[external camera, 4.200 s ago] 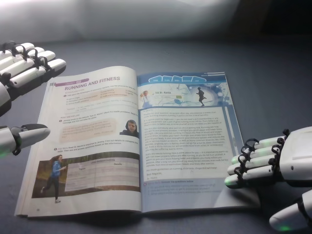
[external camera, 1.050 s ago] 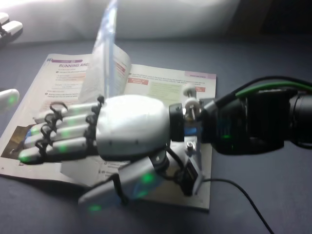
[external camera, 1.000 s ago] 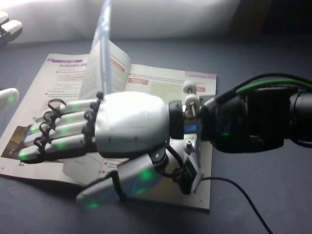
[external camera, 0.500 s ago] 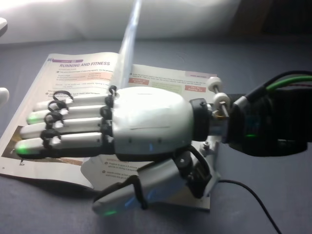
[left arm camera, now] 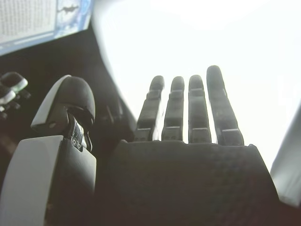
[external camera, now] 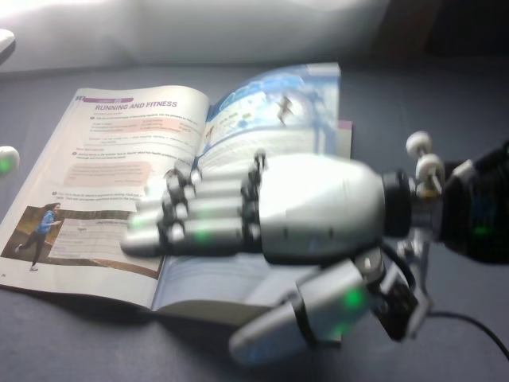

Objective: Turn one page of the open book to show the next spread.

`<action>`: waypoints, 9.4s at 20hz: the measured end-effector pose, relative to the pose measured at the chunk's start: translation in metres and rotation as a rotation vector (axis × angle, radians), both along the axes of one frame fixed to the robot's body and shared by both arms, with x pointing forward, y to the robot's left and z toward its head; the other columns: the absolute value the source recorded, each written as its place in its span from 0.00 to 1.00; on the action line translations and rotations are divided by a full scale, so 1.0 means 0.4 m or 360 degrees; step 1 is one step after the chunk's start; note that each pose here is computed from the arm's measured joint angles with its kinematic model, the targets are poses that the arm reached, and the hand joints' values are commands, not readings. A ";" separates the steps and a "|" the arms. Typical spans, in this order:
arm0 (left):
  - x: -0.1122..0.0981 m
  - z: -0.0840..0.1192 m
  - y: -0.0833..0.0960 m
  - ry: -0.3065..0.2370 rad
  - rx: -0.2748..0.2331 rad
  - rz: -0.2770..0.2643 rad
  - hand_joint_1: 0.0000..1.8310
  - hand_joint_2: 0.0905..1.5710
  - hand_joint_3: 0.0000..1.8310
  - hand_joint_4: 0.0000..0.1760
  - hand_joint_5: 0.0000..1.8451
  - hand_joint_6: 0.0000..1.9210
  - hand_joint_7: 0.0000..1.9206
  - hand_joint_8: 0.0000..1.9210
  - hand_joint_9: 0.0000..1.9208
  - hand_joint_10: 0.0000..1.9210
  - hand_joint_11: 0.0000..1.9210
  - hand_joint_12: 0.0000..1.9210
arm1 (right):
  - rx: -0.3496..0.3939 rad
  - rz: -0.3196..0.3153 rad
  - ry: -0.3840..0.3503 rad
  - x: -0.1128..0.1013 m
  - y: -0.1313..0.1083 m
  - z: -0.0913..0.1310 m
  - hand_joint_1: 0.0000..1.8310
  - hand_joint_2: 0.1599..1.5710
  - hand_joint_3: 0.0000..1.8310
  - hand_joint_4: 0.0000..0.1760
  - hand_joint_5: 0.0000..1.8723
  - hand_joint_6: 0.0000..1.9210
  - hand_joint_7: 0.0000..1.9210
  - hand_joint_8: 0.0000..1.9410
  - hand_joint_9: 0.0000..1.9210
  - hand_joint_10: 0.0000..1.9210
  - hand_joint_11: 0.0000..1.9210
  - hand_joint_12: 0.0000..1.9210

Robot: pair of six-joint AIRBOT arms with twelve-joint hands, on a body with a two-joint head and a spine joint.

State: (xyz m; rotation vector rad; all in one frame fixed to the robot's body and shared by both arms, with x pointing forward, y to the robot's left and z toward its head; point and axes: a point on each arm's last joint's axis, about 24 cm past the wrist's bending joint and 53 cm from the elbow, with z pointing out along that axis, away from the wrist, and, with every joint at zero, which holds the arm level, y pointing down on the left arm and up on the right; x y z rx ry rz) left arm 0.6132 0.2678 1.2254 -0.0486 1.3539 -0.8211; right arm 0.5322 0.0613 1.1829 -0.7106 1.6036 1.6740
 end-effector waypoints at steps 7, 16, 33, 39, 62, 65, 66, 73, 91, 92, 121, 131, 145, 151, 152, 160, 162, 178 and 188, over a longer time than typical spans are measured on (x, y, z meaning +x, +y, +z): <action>-0.001 -0.009 0.003 0.0019 0.0007 0.0007 0.06 0.87 0.00 0.11 0.03 0.00 0.00 0.00 0.00 0.00 0.00 0.05 | -0.0332 -0.0173 -0.0016 0.061 -0.116 -0.086 0.00 0.75 0.00 0.00 0.00 0.00 0.00 0.00 0.00 0.00 0.00 0.00; 0.001 -0.016 0.008 0.0033 0.0013 0.0016 0.04 0.88 0.00 0.04 0.03 0.00 0.00 0.00 0.00 0.00 0.01 0.01 | -0.0683 -0.0302 0.0025 0.125 -0.180 -0.230 0.00 0.75 0.00 0.00 0.00 0.00 0.00 0.00 0.00 0.00 0.00 0.00; 0.000 -0.016 0.005 0.0028 0.0001 0.0011 0.06 0.88 0.00 0.00 0.04 0.00 0.00 0.00 0.00 0.00 0.00 0.13 | -0.1049 -0.0220 0.0154 0.072 -0.251 -0.302 0.00 0.75 0.00 0.00 0.13 0.00 0.11 0.00 0.07 0.00 0.00 0.16; 0.001 -0.018 0.007 0.0032 -0.0004 0.0018 0.05 0.88 0.00 0.00 0.04 0.00 0.00 0.00 0.00 0.00 0.00 0.14 | -0.1073 -0.0232 0.0152 0.051 -0.305 -0.279 0.00 0.74 0.00 0.00 0.18 0.01 0.17 0.00 0.14 0.01 0.00 0.43; -0.002 -0.021 0.024 0.0034 -0.0010 0.0046 0.04 0.87 0.00 0.00 0.03 0.00 0.00 0.00 0.00 0.00 0.00 0.10 | -0.0942 -0.0501 0.0135 0.080 -0.402 -0.223 0.00 0.76 0.00 0.00 0.12 0.01 0.09 0.00 0.08 0.02 0.00 0.52; -0.002 -0.021 0.024 0.0032 -0.0010 0.0045 0.03 0.87 0.00 0.01 0.03 0.00 0.00 0.00 0.00 0.00 0.00 0.11 | -0.0959 -0.0520 0.0174 0.081 -0.411 -0.240 0.00 0.76 0.00 0.00 0.13 0.00 0.10 0.00 0.08 0.02 0.00 0.52; -0.002 -0.021 0.025 0.0033 -0.0011 0.0047 0.02 0.87 0.00 0.00 0.03 0.00 0.00 0.00 0.00 0.00 0.00 0.12 | -0.0970 -0.0518 0.0178 0.078 -0.414 -0.247 0.00 0.76 0.00 0.00 0.13 0.01 0.10 0.00 0.08 0.02 0.00 0.52; -0.002 -0.021 0.026 0.0032 -0.0013 0.0051 0.05 0.87 0.00 0.06 0.03 0.00 0.00 0.00 0.00 0.00 0.00 0.13 | -0.0980 -0.0491 0.0241 0.075 -0.403 -0.283 0.00 0.77 0.00 0.00 0.16 0.01 0.13 0.01 0.11 0.02 0.00 0.59; -0.005 -0.024 0.037 0.0028 -0.0030 0.0075 0.07 0.87 0.00 0.00 0.04 0.00 0.00 0.00 0.00 0.00 0.00 0.11 | -0.0836 -0.0458 0.0235 0.125 -0.333 -0.275 0.00 0.75 0.00 0.00 0.08 0.00 0.05 0.00 0.02 0.01 0.00 0.11; -0.005 -0.023 0.038 0.0025 -0.0032 0.0076 0.07 0.88 0.00 0.00 0.05 0.00 0.00 0.00 0.00 0.00 0.00 0.13 | -0.0823 -0.0452 0.0239 0.128 -0.326 -0.275 0.00 0.75 0.00 0.00 0.07 0.00 0.04 0.00 0.01 0.00 0.00 0.05; -0.014 -0.024 0.045 0.0021 -0.0043 0.0089 0.05 0.87 0.00 0.00 0.04 0.00 0.00 0.00 0.00 0.00 0.00 0.11 | -0.0881 -0.0262 -0.0012 0.077 -0.267 -0.232 0.00 0.76 0.00 0.00 0.04 0.00 0.01 0.00 0.00 0.00 0.00 0.00; -0.015 -0.019 0.047 0.0009 -0.0050 0.0092 0.06 0.86 0.00 0.00 0.04 0.00 0.00 0.00 0.00 0.00 0.00 0.11 | -0.0851 -0.0211 0.0066 0.085 -0.201 -0.270 0.00 0.76 0.00 0.00 0.04 0.00 0.02 0.00 0.00 0.00 0.00 0.00; -0.016 -0.016 0.048 0.0001 -0.0056 0.0093 0.05 0.86 0.00 0.00 0.04 0.00 0.00 0.00 0.00 0.00 0.00 0.15 | -0.0689 -0.0239 0.0075 0.127 -0.121 -0.258 0.00 0.75 0.00 0.00 0.00 0.00 0.00 0.00 0.00 0.00 0.00 0.00; -0.017 -0.012 0.048 -0.0009 -0.0062 0.0093 0.04 0.87 0.00 0.02 0.04 0.00 0.00 0.00 0.00 0.00 0.00 0.12 | -0.0571 -0.0259 0.0043 0.147 -0.063 -0.238 0.00 0.75 0.00 0.00 0.05 0.02 0.01 0.00 0.00 0.00 0.00 0.00; -0.017 -0.012 0.049 -0.0009 -0.0063 0.0094 0.05 0.87 0.00 0.06 0.04 0.00 0.00 0.00 0.00 0.00 0.00 0.12 | -0.0548 -0.0271 0.0040 0.155 -0.058 -0.232 0.00 0.75 0.00 0.00 0.04 0.01 0.01 0.00 0.00 0.00 0.00 0.00; -0.021 -0.010 0.064 -0.0023 -0.0068 0.0121 0.05 0.87 0.00 0.08 0.04 0.00 0.00 0.00 0.00 0.00 0.00 0.19 | -0.0415 -0.0303 0.0030 0.183 -0.003 -0.209 0.00 0.75 0.00 0.00 0.03 0.01 0.01 0.00 0.00 0.00 0.00 0.00; -0.020 -0.005 0.070 -0.0031 -0.0081 0.0134 0.04 0.86 0.00 0.13 0.04 0.00 0.00 0.00 0.00 0.00 0.00 0.17 | -0.0391 -0.0282 0.0038 0.180 0.019 -0.209 0.00 0.75 0.00 0.00 0.04 0.01 0.01 0.00 0.00 0.00 0.00 0.00; -0.038 0.015 0.104 -0.0094 -0.0125 0.0193 0.00 0.86 0.01 0.00 0.06 0.00 0.00 0.00 0.00 0.00 0.00 0.23 | -0.0187 -0.0221 -0.0107 0.206 0.195 -0.081 0.00 0.76 0.00 0.00 0.01 0.00 0.00 0.00 0.00 0.00 0.00 0.00; -0.038 0.027 0.110 -0.0111 -0.0123 0.0202 0.00 0.90 0.00 0.00 0.07 0.00 0.01 0.00 0.00 0.00 0.00 0.23 | -0.0157 -0.0258 -0.0124 0.234 0.287 -0.058 0.03 0.91 0.00 0.00 0.11 0.01 0.10 0.01 0.06 0.01 0.00 0.00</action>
